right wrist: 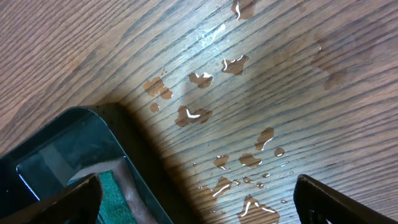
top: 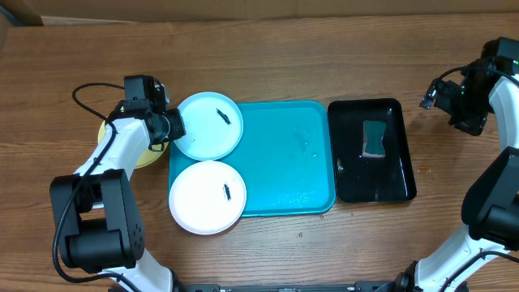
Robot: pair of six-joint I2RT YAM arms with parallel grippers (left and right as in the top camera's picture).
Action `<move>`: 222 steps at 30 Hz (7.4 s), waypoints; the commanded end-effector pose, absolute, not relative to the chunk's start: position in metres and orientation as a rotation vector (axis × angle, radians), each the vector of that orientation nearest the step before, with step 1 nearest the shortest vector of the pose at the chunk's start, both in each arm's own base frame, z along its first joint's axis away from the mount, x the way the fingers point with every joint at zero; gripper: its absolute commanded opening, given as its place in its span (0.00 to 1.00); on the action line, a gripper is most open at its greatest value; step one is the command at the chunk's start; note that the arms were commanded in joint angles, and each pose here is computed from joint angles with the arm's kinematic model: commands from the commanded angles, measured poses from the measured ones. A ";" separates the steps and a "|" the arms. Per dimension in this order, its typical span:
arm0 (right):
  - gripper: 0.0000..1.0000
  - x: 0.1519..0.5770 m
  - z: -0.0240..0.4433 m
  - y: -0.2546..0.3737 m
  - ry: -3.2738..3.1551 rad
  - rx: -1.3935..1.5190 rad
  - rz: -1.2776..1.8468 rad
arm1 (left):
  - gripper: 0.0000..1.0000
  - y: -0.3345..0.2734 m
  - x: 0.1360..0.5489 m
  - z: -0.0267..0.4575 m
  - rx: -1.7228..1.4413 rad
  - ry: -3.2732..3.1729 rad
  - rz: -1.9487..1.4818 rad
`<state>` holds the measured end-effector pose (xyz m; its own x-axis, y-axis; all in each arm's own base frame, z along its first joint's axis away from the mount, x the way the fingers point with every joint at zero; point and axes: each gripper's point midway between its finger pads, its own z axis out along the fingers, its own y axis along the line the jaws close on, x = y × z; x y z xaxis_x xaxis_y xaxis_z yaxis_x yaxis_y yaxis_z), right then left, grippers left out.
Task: Clean dirty plates on tray and stack at the side
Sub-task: 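Slide the white plate to the center of the blue tray with left gripper, then lower the right gripper into the black tray onto the sponge, then grasp the sponge with the right gripper and rub it in the black tray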
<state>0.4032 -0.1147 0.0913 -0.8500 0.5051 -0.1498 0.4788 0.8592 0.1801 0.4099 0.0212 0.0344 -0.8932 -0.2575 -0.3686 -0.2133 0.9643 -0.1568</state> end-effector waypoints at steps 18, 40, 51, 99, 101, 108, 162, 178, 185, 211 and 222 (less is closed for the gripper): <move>1.00 0.409 0.110 -0.115 2.795 0.741 0.196 | 0.23 -0.085 0.388 0.033 0.030 2.802 -0.262; 1.00 0.409 0.110 -0.115 2.795 0.741 0.196 | 0.28 -0.135 0.355 0.026 -0.002 2.889 -0.223; 1.00 0.409 0.110 -0.115 2.795 0.741 0.196 | 0.13 -0.132 0.347 0.019 -0.030 2.911 -0.216; 1.00 0.357 0.089 0.009 3.155 0.292 -0.064 | 0.13 -0.136 0.358 0.017 -0.042 2.853 -0.245; 1.00 0.356 0.082 0.018 3.159 0.269 -0.029 | 0.13 -0.136 0.358 0.017 -0.042 2.853 -0.244; 1.00 0.359 0.059 0.045 3.137 0.222 0.128 | 0.15 -0.136 0.358 0.017 -0.042 2.854 -0.245; 0.67 0.362 0.033 0.032 3.088 0.267 0.032 | 0.19 -0.136 0.356 0.016 -0.042 2.858 -0.243; 0.41 0.361 0.028 0.032 3.086 0.267 0.032 | 0.19 -0.135 0.356 0.016 -0.042 2.859 -0.242; 0.42 0.361 0.028 0.032 3.089 0.267 0.032 | 0.19 -0.136 0.356 0.016 -0.042 2.858 -0.243; 0.04 0.388 0.060 0.040 3.017 0.243 0.103 | 0.12 -0.135 0.356 0.015 -0.043 2.859 -0.236; 0.04 0.361 0.052 0.041 3.120 0.230 0.079 | 0.04 -0.133 0.356 0.015 -0.065 2.858 -0.222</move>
<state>0.3599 0.0382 0.0428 -0.9860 0.1655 0.0178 0.1661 0.9853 0.0391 0.3573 -0.1359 0.0136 -0.9654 -0.0484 -0.2563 -0.0033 0.9848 -0.1735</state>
